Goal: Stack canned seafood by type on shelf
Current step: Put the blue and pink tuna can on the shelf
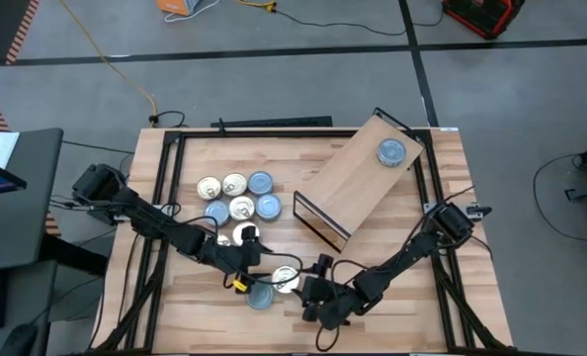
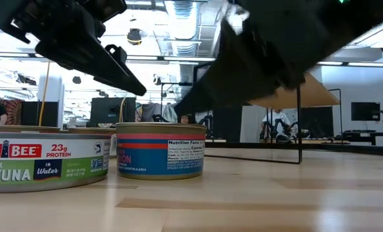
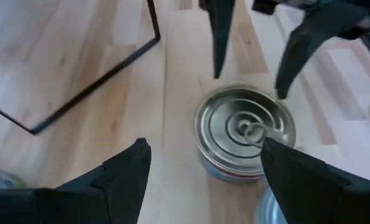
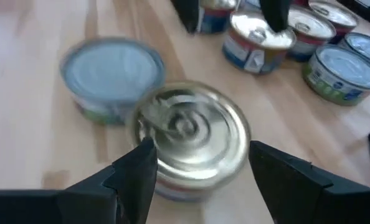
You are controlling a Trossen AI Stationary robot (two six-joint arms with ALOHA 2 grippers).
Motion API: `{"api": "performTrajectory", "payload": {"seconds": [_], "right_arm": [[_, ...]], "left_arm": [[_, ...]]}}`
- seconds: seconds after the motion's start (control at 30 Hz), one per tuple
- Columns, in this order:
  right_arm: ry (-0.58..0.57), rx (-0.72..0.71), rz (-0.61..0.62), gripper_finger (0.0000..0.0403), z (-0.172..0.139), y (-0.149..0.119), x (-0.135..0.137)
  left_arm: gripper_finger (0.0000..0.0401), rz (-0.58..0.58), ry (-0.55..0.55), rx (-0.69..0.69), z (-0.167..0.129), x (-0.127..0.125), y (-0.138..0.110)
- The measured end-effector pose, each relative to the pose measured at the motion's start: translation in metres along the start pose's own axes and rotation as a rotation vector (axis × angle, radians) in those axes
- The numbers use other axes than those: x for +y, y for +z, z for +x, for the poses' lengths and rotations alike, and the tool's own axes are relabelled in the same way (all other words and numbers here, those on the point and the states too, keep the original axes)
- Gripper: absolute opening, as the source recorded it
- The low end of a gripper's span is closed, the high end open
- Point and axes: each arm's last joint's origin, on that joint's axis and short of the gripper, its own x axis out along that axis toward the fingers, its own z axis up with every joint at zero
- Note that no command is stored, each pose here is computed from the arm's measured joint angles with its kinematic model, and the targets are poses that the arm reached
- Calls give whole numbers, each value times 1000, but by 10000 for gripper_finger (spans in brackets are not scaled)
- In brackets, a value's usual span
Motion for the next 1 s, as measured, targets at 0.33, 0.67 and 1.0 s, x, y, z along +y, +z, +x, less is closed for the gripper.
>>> {"api": "performTrajectory", "payload": {"seconds": [0.33, 0.67, 1.0], "right_arm": [[-12, 79, -36, 285, -3, -8, -3], [-14, 176, -39, 285, -12, -23, -2], [-34, 195, 4, 285, -17, -29, -1]], "left_arm": [[293, 6, -23, 5, 0, -1, 0], [293, -9, -139, 76, -2, -6, 13], [293, -42, -176, 40, -3, -9, 24]]}}
